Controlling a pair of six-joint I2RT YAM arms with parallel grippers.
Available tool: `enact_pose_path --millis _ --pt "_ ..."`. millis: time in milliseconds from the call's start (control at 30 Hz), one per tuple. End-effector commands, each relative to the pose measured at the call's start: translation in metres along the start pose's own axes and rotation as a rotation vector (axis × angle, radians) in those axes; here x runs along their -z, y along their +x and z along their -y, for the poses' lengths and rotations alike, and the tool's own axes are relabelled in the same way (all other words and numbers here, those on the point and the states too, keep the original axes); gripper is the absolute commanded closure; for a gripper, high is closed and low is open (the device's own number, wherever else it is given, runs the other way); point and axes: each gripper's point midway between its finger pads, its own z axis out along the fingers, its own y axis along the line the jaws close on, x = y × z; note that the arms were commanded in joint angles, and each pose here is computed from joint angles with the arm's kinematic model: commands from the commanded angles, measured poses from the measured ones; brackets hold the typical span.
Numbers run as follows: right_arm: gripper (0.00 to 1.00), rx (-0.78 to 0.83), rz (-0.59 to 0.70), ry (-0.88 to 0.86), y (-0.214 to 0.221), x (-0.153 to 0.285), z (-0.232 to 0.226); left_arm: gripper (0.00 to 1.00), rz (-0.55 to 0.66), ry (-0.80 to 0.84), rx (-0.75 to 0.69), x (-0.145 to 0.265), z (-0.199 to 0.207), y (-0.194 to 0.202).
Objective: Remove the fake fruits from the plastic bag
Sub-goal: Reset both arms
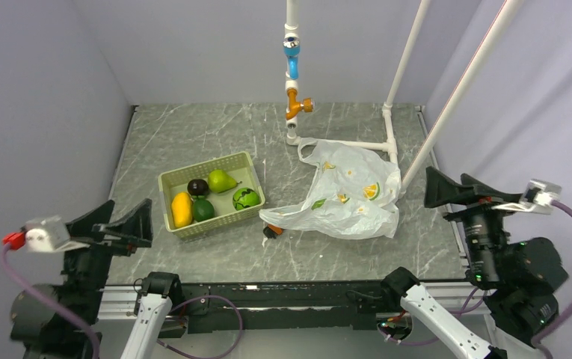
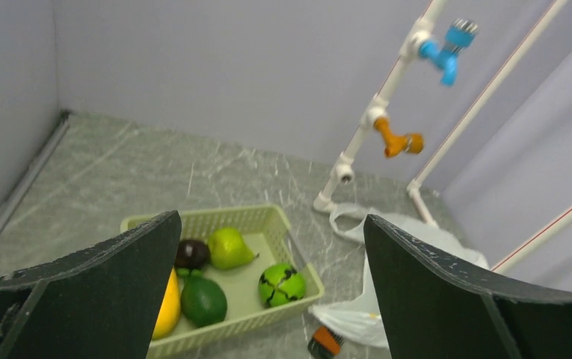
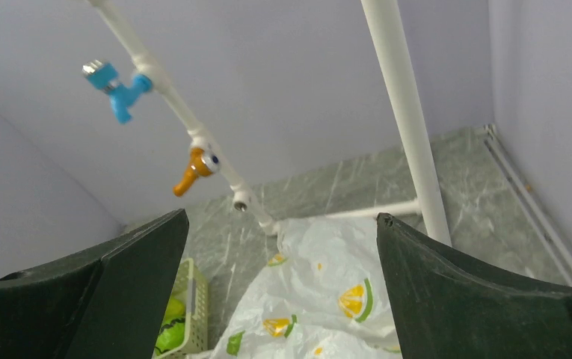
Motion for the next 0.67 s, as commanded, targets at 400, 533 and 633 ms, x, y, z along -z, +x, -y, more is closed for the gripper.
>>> enact_pose_path --millis 400,533,633 --pt "0.0 -0.002 -0.202 0.073 0.097 -0.017 0.013 0.01 -0.154 -0.051 0.033 -0.027 -0.015 0.049" --pt "0.0 -0.012 -0.222 0.12 0.101 -0.018 0.018 0.01 -0.153 -0.051 0.035 -0.026 -0.015 0.05" --pt "0.0 0.018 -0.282 0.237 0.112 -0.021 0.033 0.01 -0.167 -0.053 0.035 -0.028 -0.016 0.054"
